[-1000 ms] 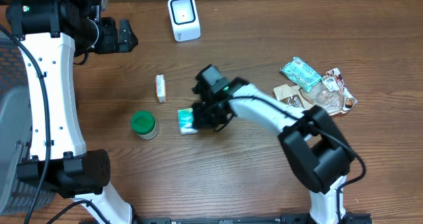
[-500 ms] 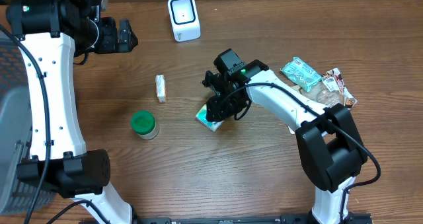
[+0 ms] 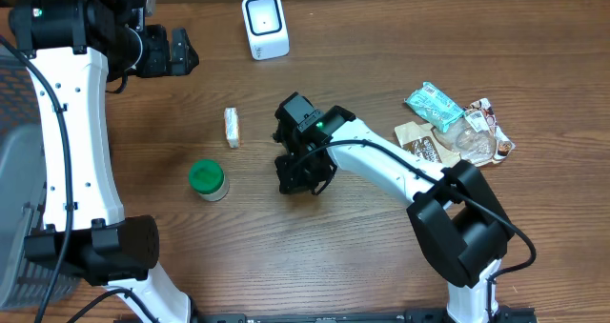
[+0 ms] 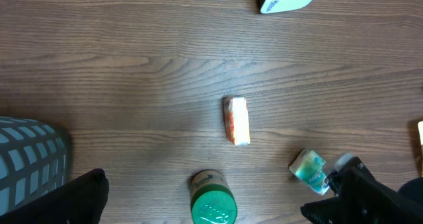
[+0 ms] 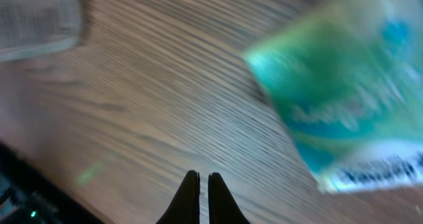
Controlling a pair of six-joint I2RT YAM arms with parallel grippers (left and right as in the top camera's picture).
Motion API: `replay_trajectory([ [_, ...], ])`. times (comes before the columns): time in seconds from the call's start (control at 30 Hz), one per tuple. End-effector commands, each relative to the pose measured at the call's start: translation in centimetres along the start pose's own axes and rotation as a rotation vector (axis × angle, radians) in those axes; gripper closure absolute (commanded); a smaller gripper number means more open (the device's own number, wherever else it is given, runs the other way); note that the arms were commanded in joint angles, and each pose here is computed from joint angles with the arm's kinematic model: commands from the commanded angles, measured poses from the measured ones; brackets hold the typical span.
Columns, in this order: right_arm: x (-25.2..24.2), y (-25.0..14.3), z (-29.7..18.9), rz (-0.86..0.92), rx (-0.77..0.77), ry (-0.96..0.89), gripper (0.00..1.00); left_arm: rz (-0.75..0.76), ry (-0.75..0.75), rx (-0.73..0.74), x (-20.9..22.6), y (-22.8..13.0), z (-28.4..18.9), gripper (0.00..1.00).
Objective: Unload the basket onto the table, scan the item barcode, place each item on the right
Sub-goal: 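Grasp the teal Kleenex pack and drag it right on the table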
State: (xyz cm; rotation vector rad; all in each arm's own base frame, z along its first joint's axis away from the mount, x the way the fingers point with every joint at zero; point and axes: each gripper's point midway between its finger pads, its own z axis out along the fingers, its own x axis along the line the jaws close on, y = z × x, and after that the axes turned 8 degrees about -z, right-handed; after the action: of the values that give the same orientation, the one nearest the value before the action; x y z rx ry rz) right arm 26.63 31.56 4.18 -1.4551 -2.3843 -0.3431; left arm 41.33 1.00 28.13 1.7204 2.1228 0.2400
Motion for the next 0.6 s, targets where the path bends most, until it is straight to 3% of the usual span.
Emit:
replay_trajectory([
  [0.0, -3.1, -0.2, 0.4, 0.168, 0.003, -0.108, 0.96, 0.032, -0.003, -0.035, -0.2, 0.2, -1.2, 0.0],
  [0.4, -8.0, 1.9, -0.7, 0.307, -0.067, -0.138, 0.96, 0.032, -0.003, -0.035, -0.2, 0.2, -1.2, 0.0],
  [0.57, -5.6, 3.3, -1.7, 0.136, -0.084, 0.021, 0.96, 0.033, -0.004, -0.035, -0.2, 0.2, -1.2, 0.0],
])
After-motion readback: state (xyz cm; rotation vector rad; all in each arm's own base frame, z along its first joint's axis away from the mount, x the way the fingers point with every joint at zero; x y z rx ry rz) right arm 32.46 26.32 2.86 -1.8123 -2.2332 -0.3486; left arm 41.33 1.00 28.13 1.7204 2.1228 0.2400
